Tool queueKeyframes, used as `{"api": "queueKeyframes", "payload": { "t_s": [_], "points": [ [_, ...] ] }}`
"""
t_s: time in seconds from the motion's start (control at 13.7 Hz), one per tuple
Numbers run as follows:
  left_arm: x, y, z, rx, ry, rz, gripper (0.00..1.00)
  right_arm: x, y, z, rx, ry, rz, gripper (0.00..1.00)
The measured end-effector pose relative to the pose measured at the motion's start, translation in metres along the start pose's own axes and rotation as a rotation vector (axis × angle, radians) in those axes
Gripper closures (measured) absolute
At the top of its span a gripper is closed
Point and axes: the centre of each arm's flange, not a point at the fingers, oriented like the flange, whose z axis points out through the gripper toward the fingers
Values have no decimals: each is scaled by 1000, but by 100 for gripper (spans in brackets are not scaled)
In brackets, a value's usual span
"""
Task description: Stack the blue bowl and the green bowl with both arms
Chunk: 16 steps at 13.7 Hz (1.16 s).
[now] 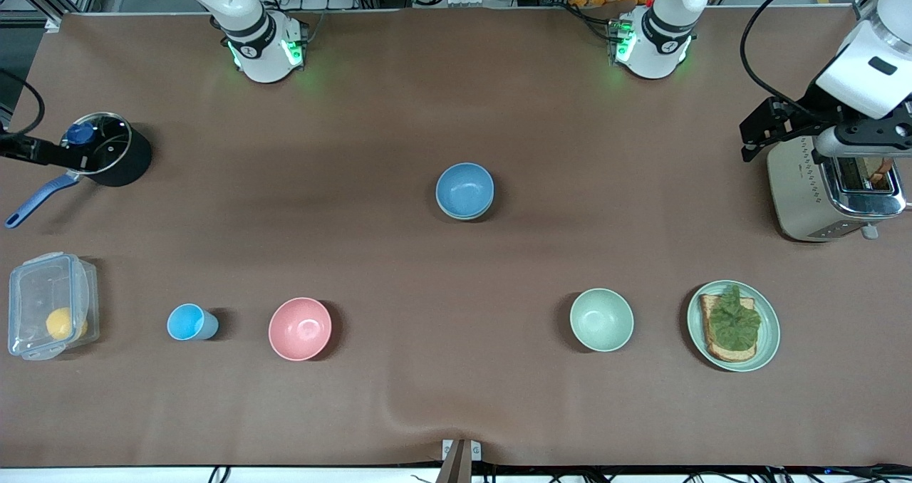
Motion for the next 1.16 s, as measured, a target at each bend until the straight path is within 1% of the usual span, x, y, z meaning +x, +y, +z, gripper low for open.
{"api": "queueKeyframes", "payload": {
  "t_s": [0.29,0.51,0.73,1.16],
  "points": [
    [0,-4,1,1,-3,-7,0,-14,-25,-24,-28,101,-54,0],
    [0,-7,5,3,-14,-12,0,-22,-38,-34,-28,142,-80,0],
    [0,-9,5,3,-14,-16,0,-24,-47,-36,-37,158,-97,0],
    [0,-13,7,4,-17,-23,0,-24,-47,-36,-42,159,-97,0]
  ]
}}
